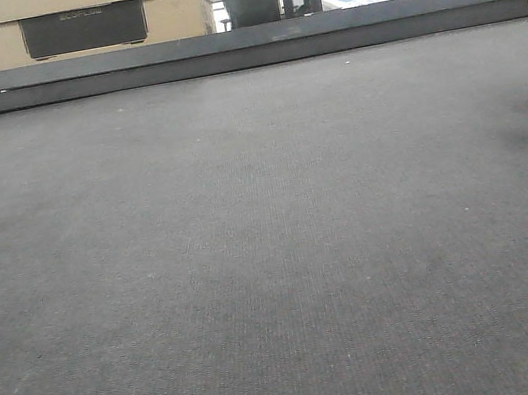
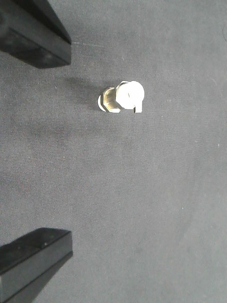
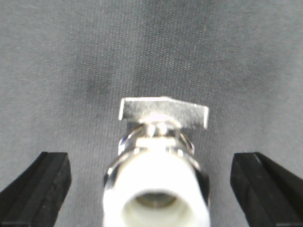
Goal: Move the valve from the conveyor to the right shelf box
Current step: 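Close the right gripper around the white-capped silver valve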
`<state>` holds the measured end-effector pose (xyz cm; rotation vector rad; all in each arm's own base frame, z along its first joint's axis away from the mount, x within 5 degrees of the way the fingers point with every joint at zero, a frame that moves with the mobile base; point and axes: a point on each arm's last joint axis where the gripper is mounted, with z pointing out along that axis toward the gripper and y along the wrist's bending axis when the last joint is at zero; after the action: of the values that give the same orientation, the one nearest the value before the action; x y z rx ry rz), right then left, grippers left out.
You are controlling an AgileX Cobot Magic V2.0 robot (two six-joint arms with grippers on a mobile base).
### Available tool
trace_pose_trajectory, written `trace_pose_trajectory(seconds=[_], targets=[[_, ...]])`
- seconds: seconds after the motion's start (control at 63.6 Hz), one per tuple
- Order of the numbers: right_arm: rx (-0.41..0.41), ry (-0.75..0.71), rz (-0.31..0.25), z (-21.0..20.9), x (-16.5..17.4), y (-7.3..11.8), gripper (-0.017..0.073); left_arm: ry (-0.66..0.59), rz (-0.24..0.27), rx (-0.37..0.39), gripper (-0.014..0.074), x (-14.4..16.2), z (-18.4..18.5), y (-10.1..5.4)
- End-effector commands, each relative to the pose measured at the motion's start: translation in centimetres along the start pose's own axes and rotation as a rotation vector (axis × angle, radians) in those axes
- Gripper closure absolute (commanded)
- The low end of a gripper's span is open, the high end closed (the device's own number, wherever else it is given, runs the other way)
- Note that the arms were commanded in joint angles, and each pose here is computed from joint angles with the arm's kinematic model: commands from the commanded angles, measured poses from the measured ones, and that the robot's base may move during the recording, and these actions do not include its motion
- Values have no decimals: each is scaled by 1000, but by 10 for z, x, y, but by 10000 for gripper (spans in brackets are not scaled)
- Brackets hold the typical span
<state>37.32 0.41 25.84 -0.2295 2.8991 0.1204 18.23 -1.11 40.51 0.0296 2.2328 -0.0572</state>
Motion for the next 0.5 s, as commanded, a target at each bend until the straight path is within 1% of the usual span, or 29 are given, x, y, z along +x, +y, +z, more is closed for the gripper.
trace_pose_trajectory(seconds=[0.0,0.173,0.377,0.44,0.487], targets=[[15,-8,-18,2,-3,-3,-10,-16,4,6,12,-2,-2,-2],[27,15,-25,10,-3,-5,-10,-16,4,6,12,-2,-2,-2],[30,15,-26,10,-3,-5,-10,-16,4,6,12,-2,-2,-2],[30,17,-26,11,-4,-5,8,-16,4,6,12,-2,-2,-2],[30,17,-26,11,-4,-5,43,-16,4,6,12,-2,-2,-2]])
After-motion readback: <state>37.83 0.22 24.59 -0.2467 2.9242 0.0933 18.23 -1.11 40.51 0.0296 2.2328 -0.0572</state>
